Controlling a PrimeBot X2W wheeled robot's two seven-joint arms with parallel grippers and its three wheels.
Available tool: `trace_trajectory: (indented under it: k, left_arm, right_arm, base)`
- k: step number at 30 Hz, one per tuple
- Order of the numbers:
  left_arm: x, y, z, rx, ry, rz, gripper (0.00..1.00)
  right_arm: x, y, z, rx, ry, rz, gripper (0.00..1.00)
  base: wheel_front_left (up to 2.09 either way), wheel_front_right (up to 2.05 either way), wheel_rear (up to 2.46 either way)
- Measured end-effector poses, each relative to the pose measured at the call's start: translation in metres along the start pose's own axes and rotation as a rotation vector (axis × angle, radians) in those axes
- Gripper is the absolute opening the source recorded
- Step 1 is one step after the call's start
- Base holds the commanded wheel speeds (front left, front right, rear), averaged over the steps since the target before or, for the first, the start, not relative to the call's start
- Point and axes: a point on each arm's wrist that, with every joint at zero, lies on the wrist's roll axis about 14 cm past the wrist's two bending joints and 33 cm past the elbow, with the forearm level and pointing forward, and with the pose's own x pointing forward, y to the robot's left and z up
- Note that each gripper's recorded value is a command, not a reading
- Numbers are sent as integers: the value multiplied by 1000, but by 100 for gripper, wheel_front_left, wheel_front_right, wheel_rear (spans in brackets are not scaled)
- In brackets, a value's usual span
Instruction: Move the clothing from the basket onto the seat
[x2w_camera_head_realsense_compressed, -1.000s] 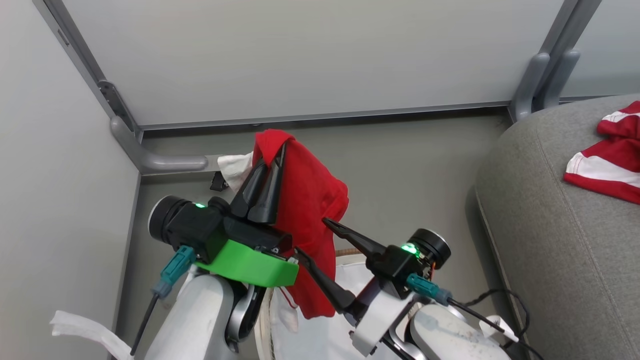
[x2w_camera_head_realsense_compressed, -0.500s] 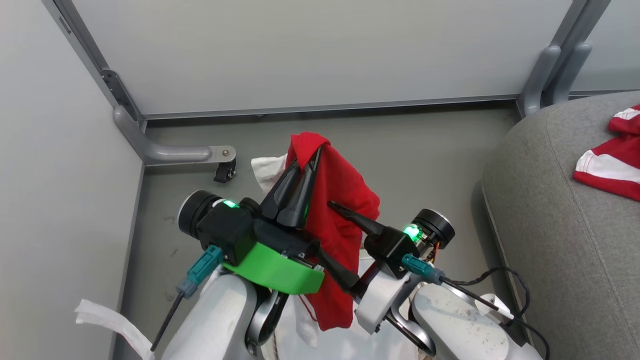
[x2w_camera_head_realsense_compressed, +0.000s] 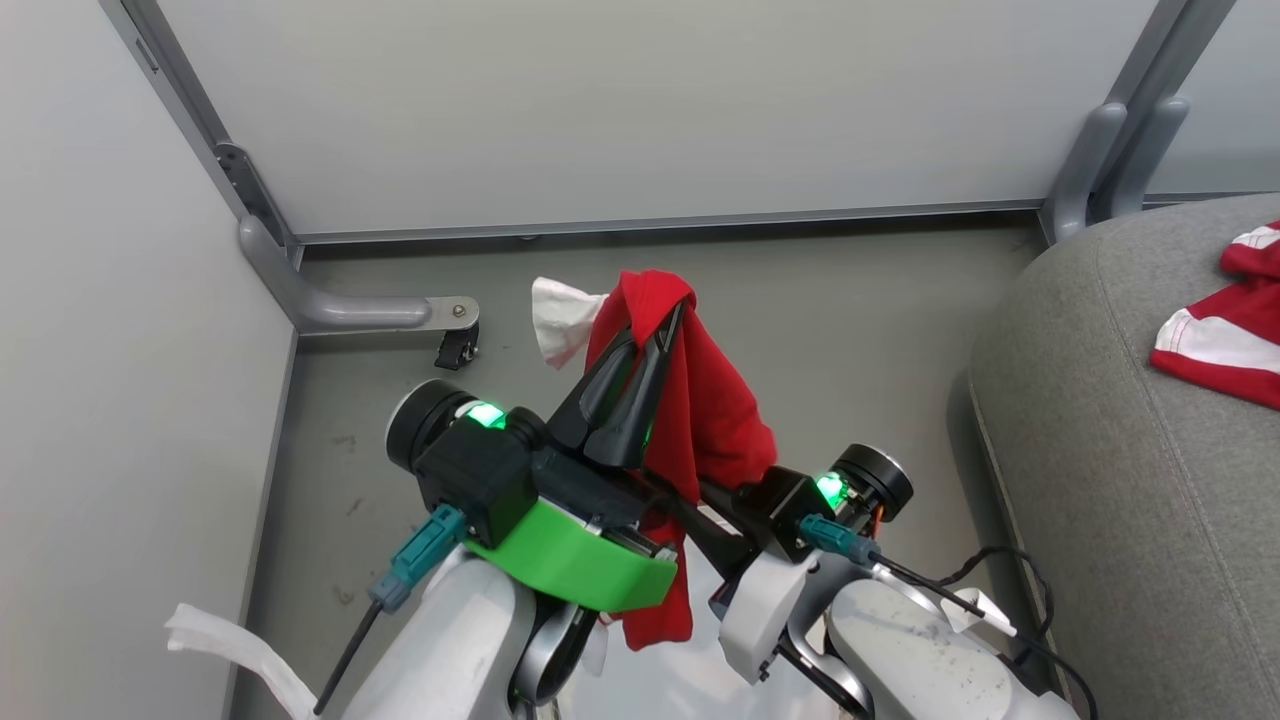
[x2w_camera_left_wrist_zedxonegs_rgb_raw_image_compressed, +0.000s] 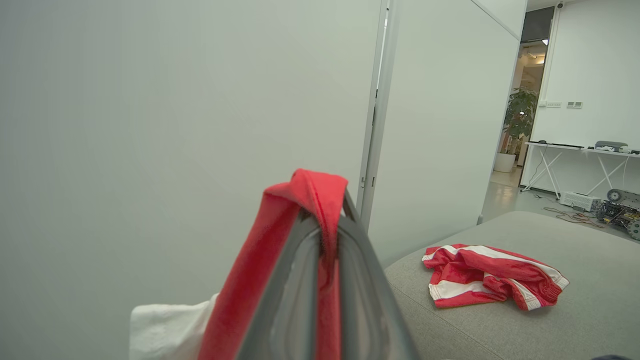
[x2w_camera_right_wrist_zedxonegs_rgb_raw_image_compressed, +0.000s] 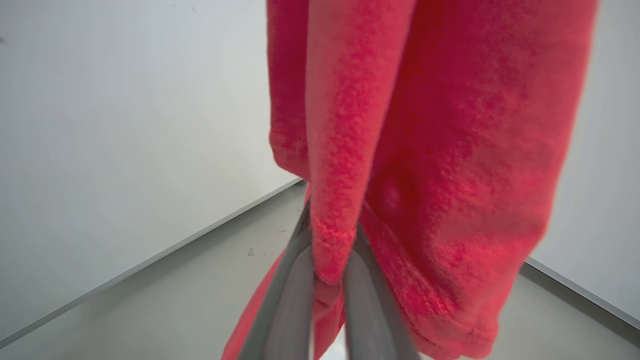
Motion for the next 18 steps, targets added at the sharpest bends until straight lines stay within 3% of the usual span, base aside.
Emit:
trace_trajectory:
  k: [6, 8, 18]
  left_arm:
    - [1, 2, 1, 0, -4, 5, 0]
    - [1, 4, 0, -1, -4, 10, 100]
    - [3, 16, -28, 0, 62, 34, 100]
  right_arm:
    - [-3, -8, -1, 8, 3, -28, 0]
    - [-4, -11, -1, 13, 1, -38, 0]
    - [-22, -46, 9, 45, -52, -172, 0]
  base:
    - [0, 0, 0]
    - [0, 0, 0]
    - [0, 0, 0]
